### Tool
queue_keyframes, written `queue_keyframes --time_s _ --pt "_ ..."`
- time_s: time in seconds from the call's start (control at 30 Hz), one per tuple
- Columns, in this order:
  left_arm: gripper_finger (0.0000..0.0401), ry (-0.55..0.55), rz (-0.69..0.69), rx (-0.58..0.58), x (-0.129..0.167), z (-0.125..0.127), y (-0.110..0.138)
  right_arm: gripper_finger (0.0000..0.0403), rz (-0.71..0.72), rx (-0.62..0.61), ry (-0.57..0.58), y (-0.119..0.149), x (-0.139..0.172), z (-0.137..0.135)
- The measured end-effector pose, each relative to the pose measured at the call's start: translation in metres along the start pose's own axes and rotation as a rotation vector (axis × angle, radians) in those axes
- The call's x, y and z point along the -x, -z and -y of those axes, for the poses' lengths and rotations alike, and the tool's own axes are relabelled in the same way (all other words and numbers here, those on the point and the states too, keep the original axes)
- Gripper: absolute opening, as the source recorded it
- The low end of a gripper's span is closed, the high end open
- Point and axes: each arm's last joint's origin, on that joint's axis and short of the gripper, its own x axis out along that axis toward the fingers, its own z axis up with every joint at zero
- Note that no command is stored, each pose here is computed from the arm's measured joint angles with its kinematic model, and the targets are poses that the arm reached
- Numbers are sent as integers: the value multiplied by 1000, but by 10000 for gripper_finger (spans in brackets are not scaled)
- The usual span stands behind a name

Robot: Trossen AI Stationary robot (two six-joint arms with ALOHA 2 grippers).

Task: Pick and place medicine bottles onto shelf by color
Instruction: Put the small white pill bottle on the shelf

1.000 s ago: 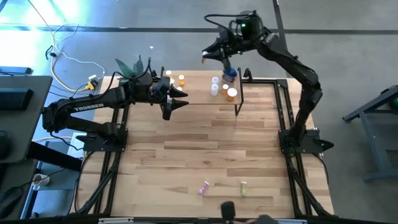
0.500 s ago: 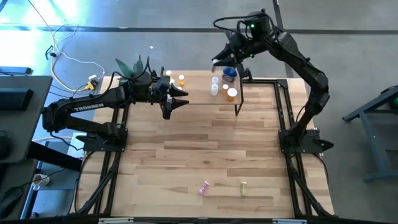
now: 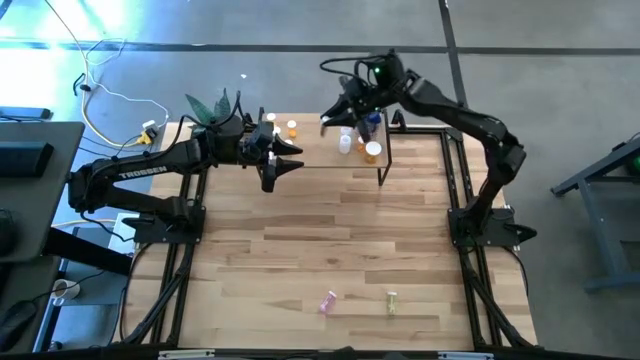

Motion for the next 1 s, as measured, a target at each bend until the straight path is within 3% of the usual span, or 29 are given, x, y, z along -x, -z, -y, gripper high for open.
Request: queue_keyframes --time_s 0.13,0.27,0.63,1.0 --pt "193 0 0 -2 0 0 0 56 -14 0 -1 19 -13 -1" --pt "193 -1 0 -2 0 0 0 56 -46 8 68 36 -25 -3" --pt "193 0 0 -2 0 0 0 57 -33 -34 52 60 -53 9" --pt "193 0 0 -3 0 0 0 58 -75 -61 75 74 -61 15"
